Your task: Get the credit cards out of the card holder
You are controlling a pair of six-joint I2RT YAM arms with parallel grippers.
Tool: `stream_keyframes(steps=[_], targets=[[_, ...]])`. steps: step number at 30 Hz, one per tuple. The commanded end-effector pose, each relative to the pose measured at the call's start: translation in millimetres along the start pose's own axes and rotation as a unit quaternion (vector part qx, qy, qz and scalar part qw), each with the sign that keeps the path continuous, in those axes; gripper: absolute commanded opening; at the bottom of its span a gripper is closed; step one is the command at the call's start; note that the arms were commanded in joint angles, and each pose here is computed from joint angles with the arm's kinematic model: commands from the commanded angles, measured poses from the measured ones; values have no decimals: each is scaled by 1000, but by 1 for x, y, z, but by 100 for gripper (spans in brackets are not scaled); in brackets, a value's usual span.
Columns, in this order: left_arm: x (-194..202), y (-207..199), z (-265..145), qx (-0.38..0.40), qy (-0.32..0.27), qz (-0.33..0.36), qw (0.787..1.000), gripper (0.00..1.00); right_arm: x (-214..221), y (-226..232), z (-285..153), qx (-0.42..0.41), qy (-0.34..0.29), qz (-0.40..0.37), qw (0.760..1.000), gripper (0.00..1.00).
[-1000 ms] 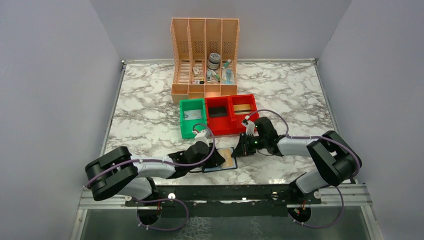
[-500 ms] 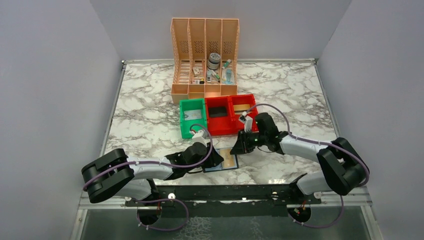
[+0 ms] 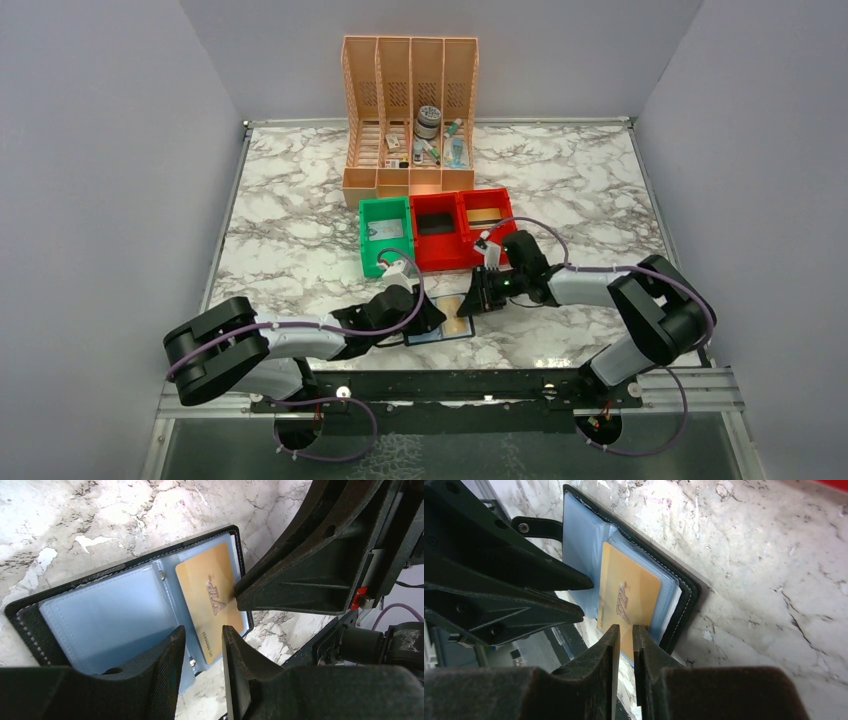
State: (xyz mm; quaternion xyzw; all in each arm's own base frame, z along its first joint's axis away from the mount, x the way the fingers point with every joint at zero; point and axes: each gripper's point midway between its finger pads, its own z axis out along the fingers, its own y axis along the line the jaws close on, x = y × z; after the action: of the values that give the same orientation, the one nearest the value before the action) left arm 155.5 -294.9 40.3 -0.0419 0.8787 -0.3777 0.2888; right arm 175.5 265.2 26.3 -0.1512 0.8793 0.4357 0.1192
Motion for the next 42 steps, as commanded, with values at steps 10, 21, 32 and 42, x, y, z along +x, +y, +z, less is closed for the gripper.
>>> stream_keyframes(steps=[10,21,32,42], targets=[[-14,17,3,-17,-63,-44,997,29,17,-16,8,15,9,38,999,17],[4,12,22,-12,-20,-17,1000,16,16,-18,10,17,8,43,999,17],[-3,18,9,-3,-45,-39,998,0,12,-25,7,46,-6,39,998,17],[-6,25,-4,1,-61,-46,997,0,-1,-21,0,62,-22,18,998,18]])
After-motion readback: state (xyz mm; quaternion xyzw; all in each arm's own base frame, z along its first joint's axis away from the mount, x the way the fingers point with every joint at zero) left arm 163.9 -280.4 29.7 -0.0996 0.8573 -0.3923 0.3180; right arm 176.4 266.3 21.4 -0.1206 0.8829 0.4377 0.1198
